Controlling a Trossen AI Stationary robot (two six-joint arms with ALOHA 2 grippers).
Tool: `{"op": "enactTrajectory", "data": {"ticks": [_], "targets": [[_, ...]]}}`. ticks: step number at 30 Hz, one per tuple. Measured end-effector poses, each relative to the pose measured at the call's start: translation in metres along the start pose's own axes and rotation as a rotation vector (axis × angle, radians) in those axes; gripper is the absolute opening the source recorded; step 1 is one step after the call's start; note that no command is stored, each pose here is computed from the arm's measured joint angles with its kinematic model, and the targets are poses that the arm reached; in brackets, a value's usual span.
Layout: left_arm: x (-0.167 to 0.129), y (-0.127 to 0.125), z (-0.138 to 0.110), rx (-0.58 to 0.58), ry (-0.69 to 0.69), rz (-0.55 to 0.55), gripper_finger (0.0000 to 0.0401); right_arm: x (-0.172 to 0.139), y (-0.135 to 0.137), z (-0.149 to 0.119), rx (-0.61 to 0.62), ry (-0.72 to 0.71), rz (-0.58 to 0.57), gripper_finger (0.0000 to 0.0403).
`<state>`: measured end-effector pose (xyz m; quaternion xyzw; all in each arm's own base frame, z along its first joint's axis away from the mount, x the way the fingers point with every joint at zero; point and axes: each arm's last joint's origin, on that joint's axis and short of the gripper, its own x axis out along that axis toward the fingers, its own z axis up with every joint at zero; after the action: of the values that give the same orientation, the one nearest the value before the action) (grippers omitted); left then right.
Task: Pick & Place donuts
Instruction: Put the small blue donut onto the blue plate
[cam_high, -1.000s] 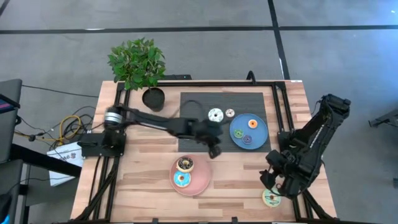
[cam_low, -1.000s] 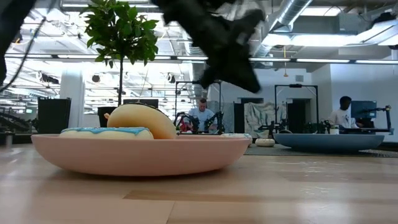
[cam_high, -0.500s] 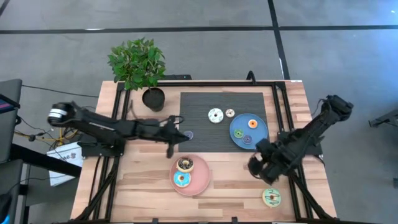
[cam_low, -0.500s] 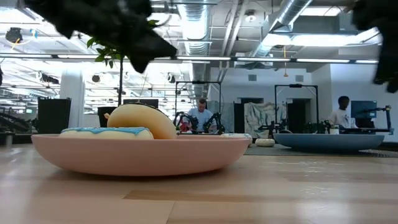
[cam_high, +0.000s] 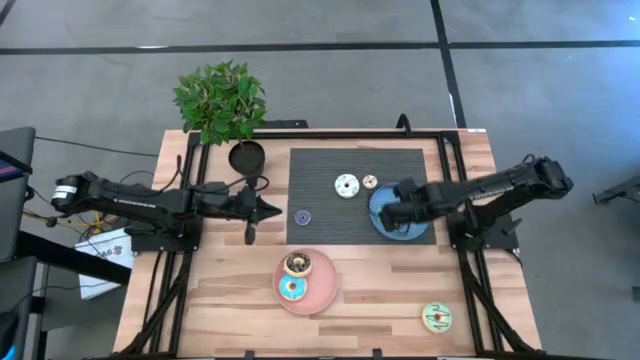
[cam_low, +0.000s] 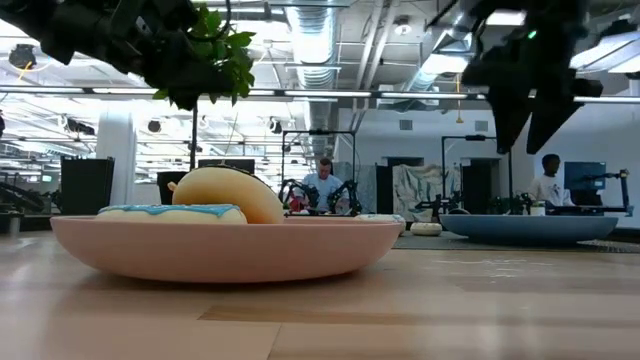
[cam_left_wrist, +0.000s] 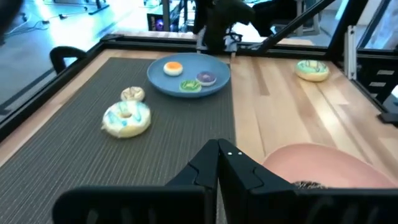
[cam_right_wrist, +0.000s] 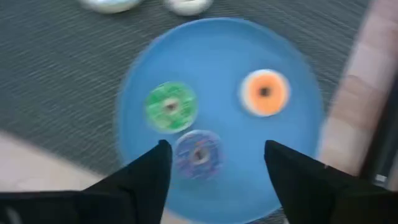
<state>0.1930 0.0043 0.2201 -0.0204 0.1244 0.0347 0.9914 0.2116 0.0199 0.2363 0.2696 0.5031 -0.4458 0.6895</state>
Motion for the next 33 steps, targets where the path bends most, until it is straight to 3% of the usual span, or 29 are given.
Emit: {"op": "enactTrajectory", "data": {"ticks": [5,15,20,28,33], "targets": [[-0.004,0.003,-0.003,-0.004,0.022,0.017,0.0,0.013,-0.016,0.024,0.095,0.064,-0.084,0.0186],[-0.004,0.004,-0.003,-0.012,0.02,0.019,0.0,0.053,-0.005,0.04,-0.054,0.181,-0.165,0.0119],[-0.004,0.004,-0.003,-0.026,0.019,0.027,0.0,0.073,0.005,0.038,-0.116,0.228,-0.225,0.0123],[-0.004,0.004,-0.002,-0.037,0.018,0.029,0.0,0.099,0.012,0.035,-0.201,0.269,-0.32,0.0172],[-0.004,0.004,-0.002,-0.039,0.018,0.029,0.0,0.113,0.015,0.038,-0.193,0.274,-0.327,0.0186]]}}
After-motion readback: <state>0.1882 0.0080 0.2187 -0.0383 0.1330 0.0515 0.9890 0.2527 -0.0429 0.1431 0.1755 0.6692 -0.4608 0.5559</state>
